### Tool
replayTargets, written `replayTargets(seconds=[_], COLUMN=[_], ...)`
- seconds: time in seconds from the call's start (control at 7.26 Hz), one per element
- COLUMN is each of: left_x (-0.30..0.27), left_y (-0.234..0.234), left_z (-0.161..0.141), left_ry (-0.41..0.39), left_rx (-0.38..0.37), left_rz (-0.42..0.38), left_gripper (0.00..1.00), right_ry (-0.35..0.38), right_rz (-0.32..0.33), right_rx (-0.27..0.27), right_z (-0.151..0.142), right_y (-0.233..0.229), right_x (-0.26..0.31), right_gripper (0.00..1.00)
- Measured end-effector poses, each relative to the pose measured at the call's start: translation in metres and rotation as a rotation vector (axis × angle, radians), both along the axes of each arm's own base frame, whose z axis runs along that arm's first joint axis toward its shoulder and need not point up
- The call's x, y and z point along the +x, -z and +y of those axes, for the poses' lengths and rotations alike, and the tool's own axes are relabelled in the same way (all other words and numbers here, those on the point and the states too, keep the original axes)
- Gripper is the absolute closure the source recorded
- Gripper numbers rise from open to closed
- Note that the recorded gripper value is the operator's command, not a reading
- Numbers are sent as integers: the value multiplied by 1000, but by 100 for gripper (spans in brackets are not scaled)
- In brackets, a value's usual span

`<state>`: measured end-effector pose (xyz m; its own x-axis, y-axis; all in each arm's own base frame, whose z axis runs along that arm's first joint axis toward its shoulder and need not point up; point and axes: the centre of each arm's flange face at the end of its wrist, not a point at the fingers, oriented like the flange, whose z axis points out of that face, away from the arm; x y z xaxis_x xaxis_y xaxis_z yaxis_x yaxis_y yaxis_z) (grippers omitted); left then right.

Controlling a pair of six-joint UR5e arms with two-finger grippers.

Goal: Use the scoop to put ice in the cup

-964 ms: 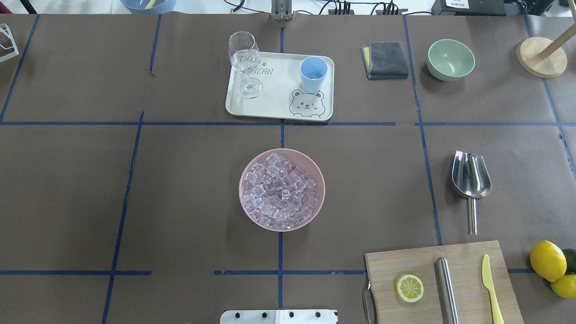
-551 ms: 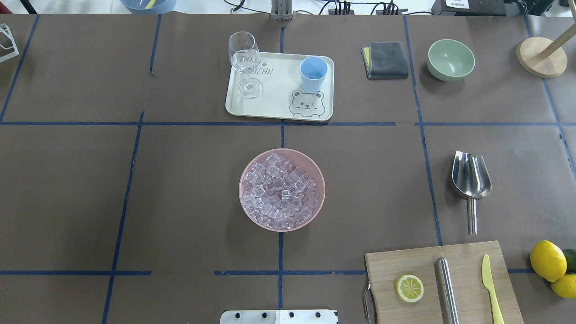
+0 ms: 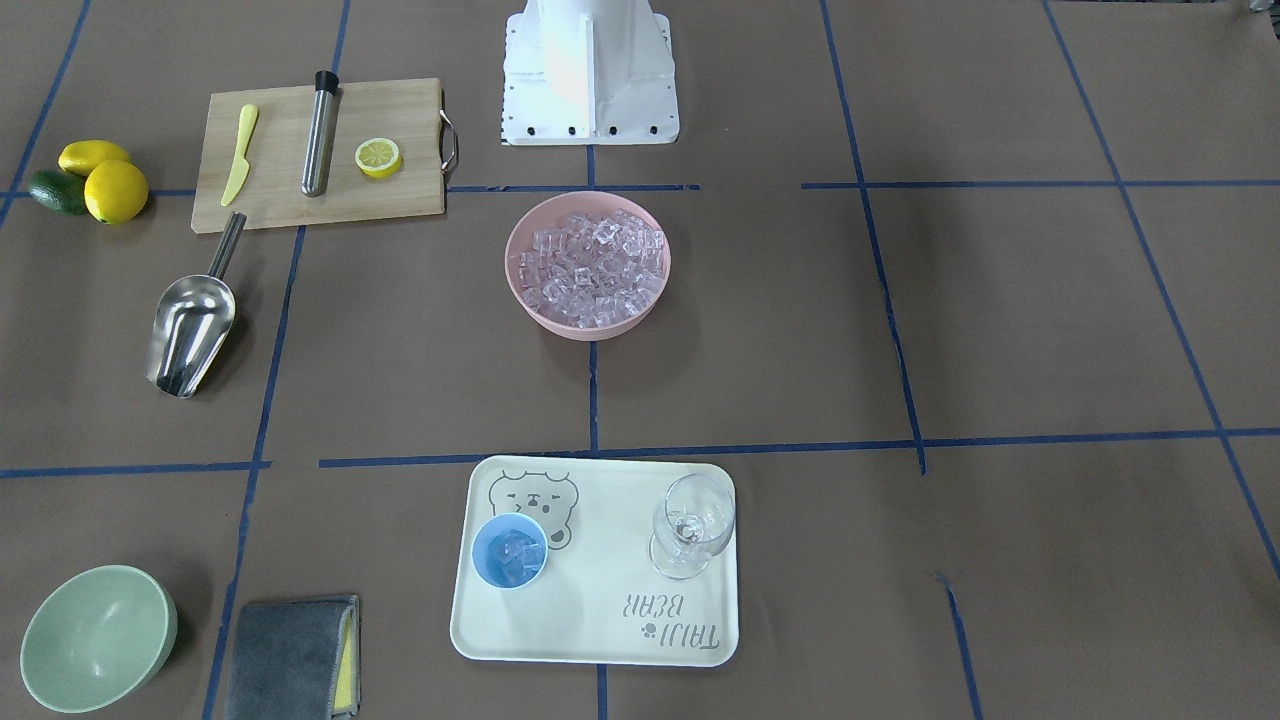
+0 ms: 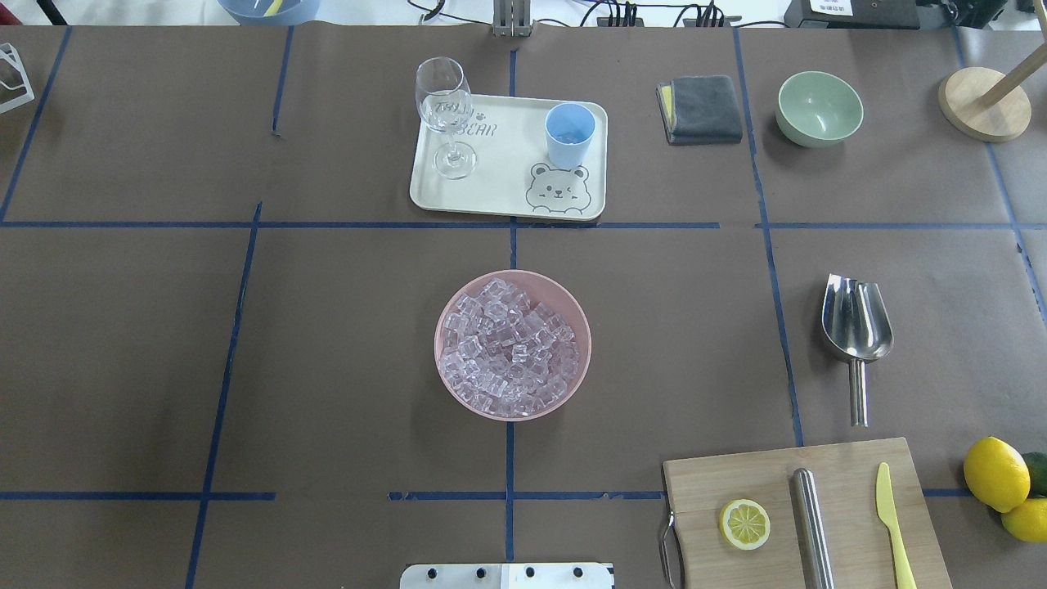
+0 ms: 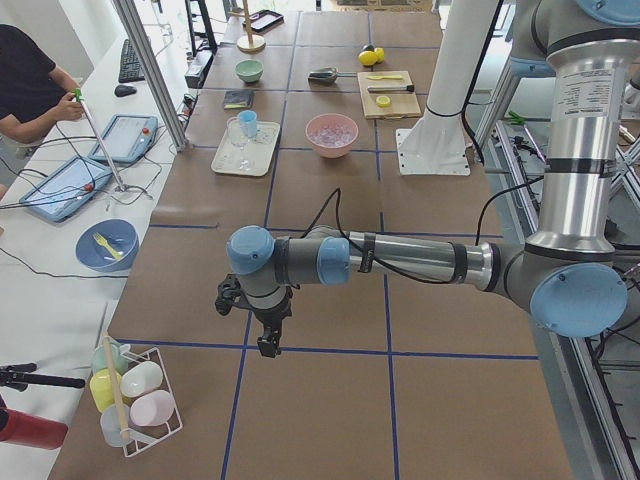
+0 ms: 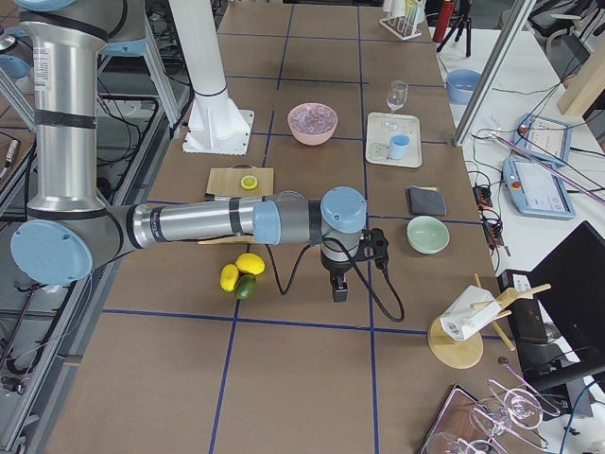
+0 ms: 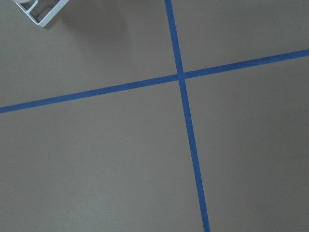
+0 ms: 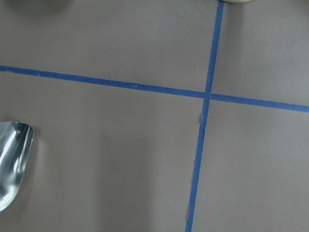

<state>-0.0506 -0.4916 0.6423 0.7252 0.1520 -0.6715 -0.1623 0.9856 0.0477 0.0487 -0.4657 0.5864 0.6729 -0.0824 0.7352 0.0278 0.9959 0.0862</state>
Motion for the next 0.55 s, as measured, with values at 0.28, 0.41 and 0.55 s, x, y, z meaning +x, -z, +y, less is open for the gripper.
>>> replayTargets(seconds=[0.28,0.41,0.55], left_x=[2,2,-1], left_y=[-2,1,6], left_z=[0,-2,-4], left_ry=[7,10,20], left_rx=[-12,-10,-5], left_rz=[18,27,43], left_gripper=[0,0,0], right_ry=[-43,-46,-46], right_rz=[-8,-7,-5], right_rx=[-68,-94,-117], right_z=[3,3,3], right_y=[-13,-25,-37], right_x=[0,0,0], right_gripper=[0,0,0])
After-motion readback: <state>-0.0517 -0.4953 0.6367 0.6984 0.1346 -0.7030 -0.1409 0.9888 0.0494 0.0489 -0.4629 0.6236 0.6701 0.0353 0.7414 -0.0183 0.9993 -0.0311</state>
